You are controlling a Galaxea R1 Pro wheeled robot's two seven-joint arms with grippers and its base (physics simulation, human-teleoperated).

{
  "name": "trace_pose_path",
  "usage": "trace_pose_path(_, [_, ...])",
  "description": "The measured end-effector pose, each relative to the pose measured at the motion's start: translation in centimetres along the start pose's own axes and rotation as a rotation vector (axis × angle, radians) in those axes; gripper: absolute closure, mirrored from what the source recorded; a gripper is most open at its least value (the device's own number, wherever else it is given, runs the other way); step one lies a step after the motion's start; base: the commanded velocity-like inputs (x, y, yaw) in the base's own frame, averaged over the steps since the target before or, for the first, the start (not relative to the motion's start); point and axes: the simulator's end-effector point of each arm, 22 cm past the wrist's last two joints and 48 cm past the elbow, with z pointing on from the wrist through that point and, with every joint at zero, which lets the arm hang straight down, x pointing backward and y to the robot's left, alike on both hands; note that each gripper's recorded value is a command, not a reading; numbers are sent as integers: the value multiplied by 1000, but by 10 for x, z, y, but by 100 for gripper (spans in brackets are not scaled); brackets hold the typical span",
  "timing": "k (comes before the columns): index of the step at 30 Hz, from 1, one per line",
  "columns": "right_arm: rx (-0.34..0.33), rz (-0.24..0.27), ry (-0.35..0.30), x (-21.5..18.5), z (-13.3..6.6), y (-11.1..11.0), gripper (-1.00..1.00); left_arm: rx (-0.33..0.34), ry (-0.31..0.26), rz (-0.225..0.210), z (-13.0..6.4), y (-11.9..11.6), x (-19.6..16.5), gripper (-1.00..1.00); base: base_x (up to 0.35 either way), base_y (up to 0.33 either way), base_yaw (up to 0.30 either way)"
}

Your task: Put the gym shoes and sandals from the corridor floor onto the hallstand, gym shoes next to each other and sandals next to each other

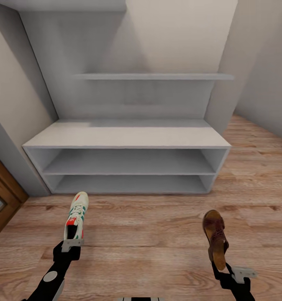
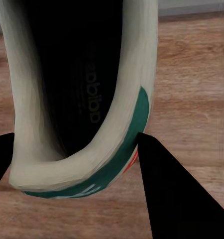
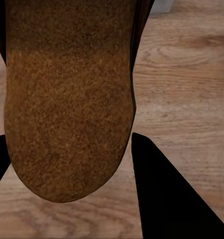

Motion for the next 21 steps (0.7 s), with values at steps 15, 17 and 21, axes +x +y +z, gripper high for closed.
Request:
trace_pose_path(15, [8, 1, 2, 1, 0, 0, 100, -4, 0, -2, 0, 1, 0, 100, 0, -268, 0])
trace_pose_path(17, [8, 1, 2, 1, 0, 0, 100, -4, 0, -2, 0, 0, 0, 100, 0, -273, 0])
trace_pose_path(21, [7, 4, 3, 2, 0, 2, 100, -5, 0, -2, 0, 1, 0, 100, 0, -273, 0])
